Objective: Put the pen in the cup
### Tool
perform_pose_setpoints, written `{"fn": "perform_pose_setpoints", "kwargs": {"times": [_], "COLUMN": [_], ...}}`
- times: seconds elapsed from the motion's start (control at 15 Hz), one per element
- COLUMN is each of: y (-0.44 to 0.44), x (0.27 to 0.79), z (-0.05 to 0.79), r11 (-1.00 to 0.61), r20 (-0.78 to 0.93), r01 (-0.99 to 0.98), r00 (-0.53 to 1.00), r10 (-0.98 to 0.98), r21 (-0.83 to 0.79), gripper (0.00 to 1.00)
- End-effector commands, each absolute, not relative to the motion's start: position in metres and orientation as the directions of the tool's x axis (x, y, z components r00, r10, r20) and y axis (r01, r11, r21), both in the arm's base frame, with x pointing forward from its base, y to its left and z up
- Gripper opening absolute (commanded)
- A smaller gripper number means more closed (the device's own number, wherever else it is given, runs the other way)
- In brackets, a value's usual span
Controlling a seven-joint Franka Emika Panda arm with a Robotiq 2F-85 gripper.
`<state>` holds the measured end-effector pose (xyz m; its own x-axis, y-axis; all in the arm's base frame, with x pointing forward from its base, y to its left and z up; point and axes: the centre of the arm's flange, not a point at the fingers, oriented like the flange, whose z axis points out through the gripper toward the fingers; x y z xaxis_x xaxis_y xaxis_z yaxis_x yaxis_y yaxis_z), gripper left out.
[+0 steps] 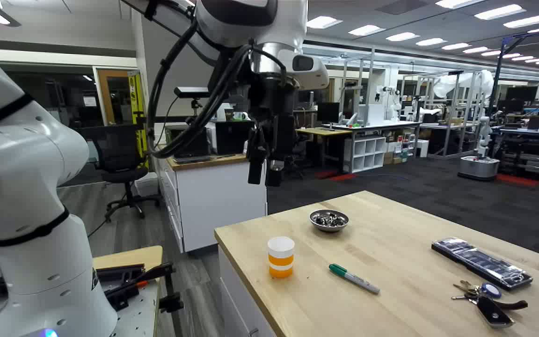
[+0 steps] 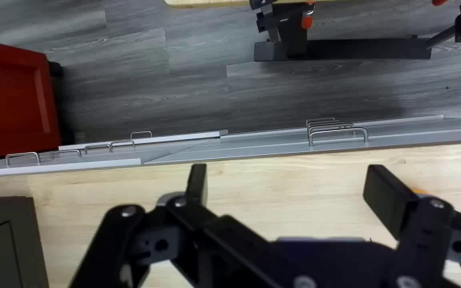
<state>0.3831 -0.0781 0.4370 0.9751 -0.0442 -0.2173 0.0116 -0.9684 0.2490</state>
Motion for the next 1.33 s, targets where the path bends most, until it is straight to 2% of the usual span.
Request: {"fn": "perform_pose_setpoints", "kwargs": {"times": [0.0, 0.73, 1.27], "y": [-0.078, -0.080, -0.075], "x": [0.383, 0.388, 0.438], "z": [0.437, 0.437, 0.414], "r11": [-0.968, -0.965, -0.922], "r20": [-0.217, -0.196, 0.000], "r01": [0.012, -0.013, -0.307], "r00": [0.975, 0.978, 0.949], "r10": [-0.044, -0.067, -0.316], "r21": [0.249, 0.262, 0.237], "gripper": [1.00, 1.00, 1.00]}}
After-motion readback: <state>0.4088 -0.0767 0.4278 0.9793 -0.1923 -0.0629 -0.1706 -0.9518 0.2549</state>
